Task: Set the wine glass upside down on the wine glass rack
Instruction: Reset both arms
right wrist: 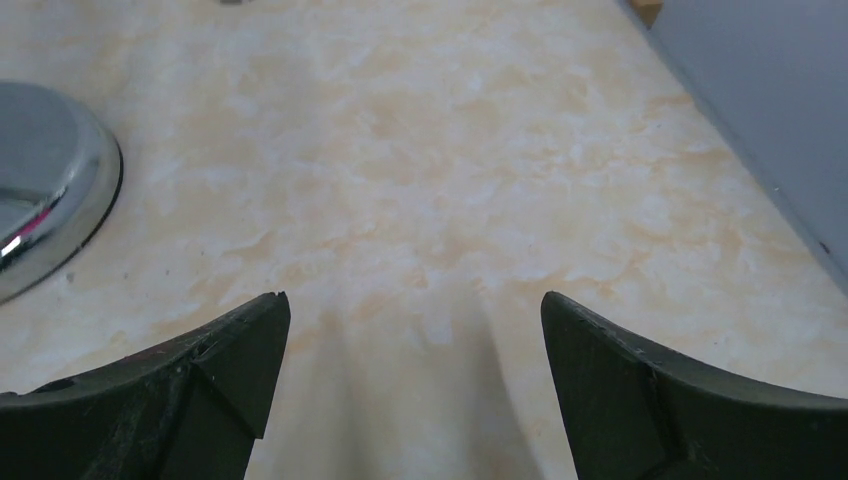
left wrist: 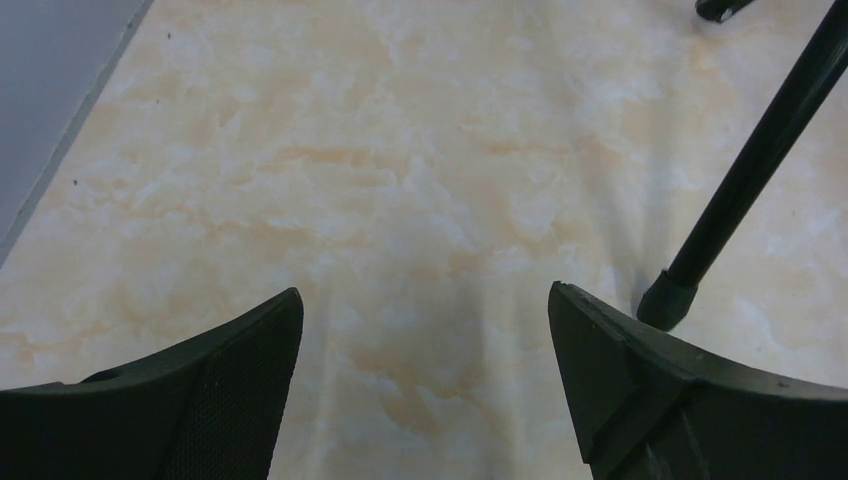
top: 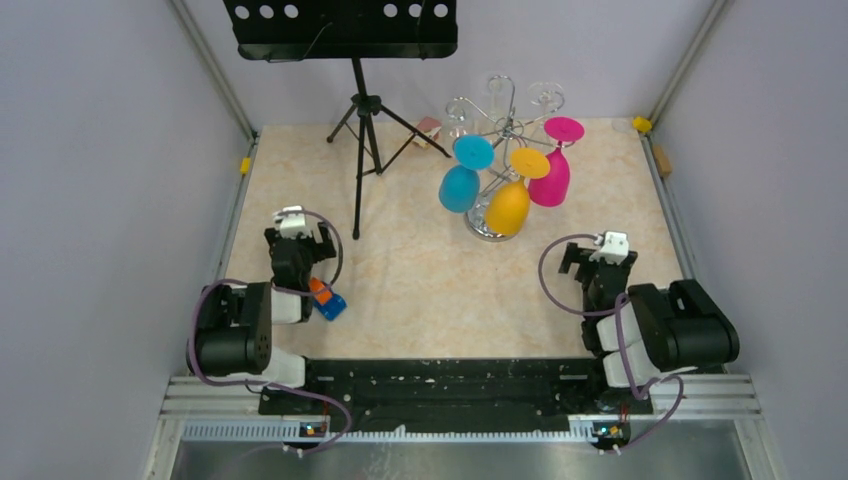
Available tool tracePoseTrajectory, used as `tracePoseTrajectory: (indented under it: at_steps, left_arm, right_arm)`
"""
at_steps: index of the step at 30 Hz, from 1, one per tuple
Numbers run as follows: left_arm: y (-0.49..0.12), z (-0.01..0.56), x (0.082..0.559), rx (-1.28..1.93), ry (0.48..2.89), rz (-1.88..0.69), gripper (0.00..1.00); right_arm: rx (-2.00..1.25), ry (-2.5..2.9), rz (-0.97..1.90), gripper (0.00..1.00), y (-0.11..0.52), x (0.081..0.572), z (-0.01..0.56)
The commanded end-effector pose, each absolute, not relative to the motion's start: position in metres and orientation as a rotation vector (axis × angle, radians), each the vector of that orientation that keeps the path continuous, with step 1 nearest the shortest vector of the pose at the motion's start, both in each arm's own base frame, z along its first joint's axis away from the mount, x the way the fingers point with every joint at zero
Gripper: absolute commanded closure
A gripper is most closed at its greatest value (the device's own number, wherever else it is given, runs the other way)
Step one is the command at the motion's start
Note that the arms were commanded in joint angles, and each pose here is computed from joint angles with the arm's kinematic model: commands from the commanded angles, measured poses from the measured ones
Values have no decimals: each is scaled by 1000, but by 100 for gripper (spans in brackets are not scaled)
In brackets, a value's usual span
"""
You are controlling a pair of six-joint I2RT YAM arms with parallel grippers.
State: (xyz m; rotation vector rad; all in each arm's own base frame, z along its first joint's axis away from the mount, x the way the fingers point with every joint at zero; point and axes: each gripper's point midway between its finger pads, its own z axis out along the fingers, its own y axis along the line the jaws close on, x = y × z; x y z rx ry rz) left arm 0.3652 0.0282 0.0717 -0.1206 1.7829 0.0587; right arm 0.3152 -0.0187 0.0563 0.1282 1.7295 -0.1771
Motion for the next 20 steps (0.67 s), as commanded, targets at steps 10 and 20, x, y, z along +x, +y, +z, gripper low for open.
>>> tracePoseTrajectory:
  at_steps: [10,20]
  left_arm:
    - [33,107,388,-134,1673,68,2]
    - [33,107,388,-128,1673,67,1]
  right_arm:
    - [278,1573,-209,1,-35,356,109]
    - [277,1583,-209,1,-35,355,107]
